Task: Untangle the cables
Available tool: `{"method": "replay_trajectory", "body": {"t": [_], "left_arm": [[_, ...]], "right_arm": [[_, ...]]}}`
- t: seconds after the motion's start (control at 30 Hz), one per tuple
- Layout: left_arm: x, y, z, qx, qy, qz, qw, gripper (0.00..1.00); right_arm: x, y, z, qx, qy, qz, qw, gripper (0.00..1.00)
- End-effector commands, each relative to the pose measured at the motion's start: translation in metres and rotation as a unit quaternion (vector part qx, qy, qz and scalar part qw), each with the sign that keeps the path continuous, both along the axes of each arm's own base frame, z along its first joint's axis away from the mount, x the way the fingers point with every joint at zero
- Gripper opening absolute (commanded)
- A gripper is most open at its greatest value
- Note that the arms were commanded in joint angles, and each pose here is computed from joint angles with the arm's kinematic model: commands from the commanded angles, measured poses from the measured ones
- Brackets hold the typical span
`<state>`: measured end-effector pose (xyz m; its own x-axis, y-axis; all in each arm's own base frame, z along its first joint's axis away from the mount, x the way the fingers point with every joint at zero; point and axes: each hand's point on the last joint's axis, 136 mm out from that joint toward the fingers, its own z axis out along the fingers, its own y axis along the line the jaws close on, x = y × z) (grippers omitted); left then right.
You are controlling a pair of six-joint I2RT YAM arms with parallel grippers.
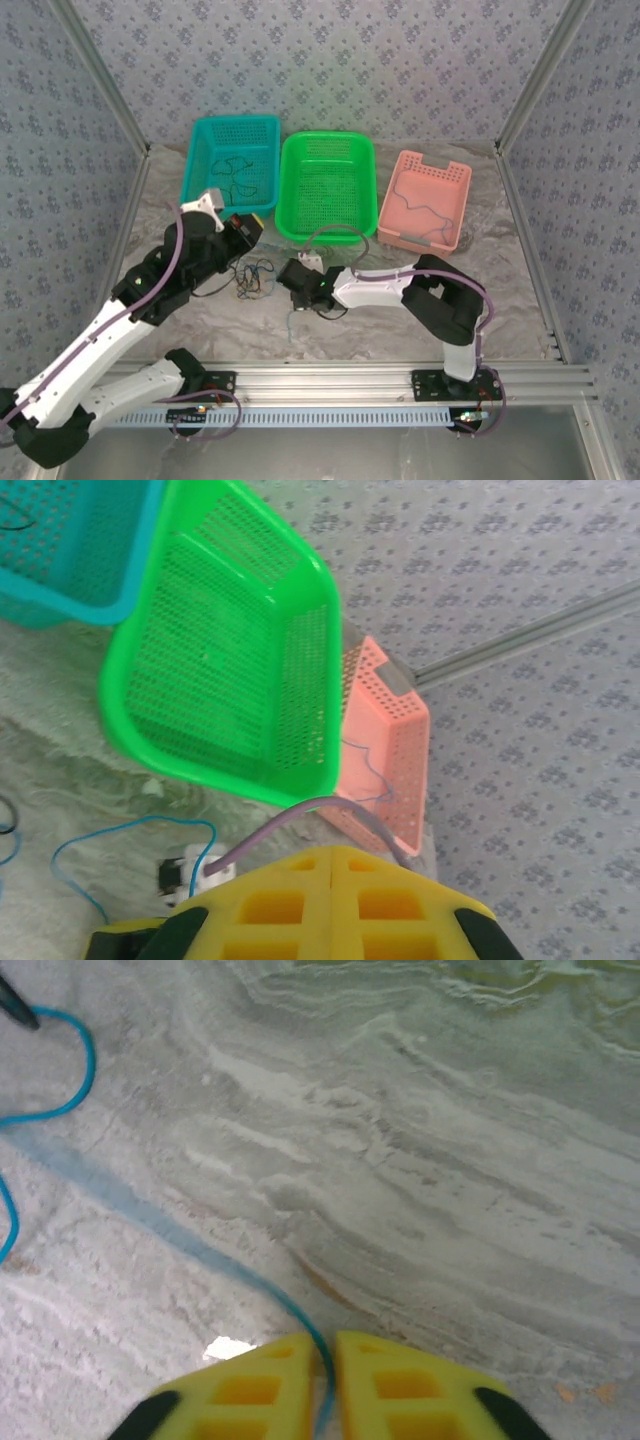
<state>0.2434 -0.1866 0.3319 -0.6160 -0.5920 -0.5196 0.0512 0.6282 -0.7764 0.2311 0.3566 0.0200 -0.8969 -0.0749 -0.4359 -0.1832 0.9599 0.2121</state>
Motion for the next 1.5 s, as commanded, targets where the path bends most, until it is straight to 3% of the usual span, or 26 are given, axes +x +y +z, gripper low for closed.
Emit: {"method": "replay_trajectory", "body": {"t": [0.0,0.23,0.57,0.87,1.07,1.27,1.3,1.4,1.47], "left_arm": [[0.003,-0.016,0.024,0.002,-0.025,-0.041,0.999,0.0],[0.033,-0.07,0.068,-0.019,-0.074,-0.117,0.99,0.0],[0.107,-0.18,0.102,-0.089,-0.152,-0.211,0.961,0.0],[0.194,-0.276,0.035,-0.036,-0.168,-0.244,0.955,0.0],[0.225,-0.326,0.0,-0.023,-0.175,-0.259,0.95,0.0],[0.252,-0.35,-0.017,-0.037,-0.187,-0.249,0.95,0.0],[0.256,-0.351,-0.021,-0.047,-0.187,-0.245,0.95,0.08],[0.261,-0.353,-0.037,-0.058,-0.174,-0.252,0.95,0.8],[0.255,-0.354,-0.039,-0.038,-0.172,-0.265,0.948,0.99]], "right_arm": [[0.009,0.004,-0.021,-0.003,-0.004,0.003,1.0,0.0],[0.016,-0.036,0.048,0.049,-0.081,-0.03,0.995,0.0],[0.047,-0.126,0.135,0.093,-0.11,-0.065,0.987,0.0],[0.104,-0.216,0.154,0.127,-0.091,-0.12,0.98,0.0],[0.136,-0.258,0.144,0.144,-0.075,-0.159,0.974,0.0],[0.16,-0.286,0.129,0.149,-0.054,-0.191,0.969,0.0],[0.163,-0.291,0.126,0.149,-0.052,-0.2,0.967,0.0],[0.171,-0.305,0.117,0.152,-0.044,-0.224,0.962,0.0],[0.177,-0.311,0.111,0.156,-0.034,-0.235,0.959,0.0]]}}
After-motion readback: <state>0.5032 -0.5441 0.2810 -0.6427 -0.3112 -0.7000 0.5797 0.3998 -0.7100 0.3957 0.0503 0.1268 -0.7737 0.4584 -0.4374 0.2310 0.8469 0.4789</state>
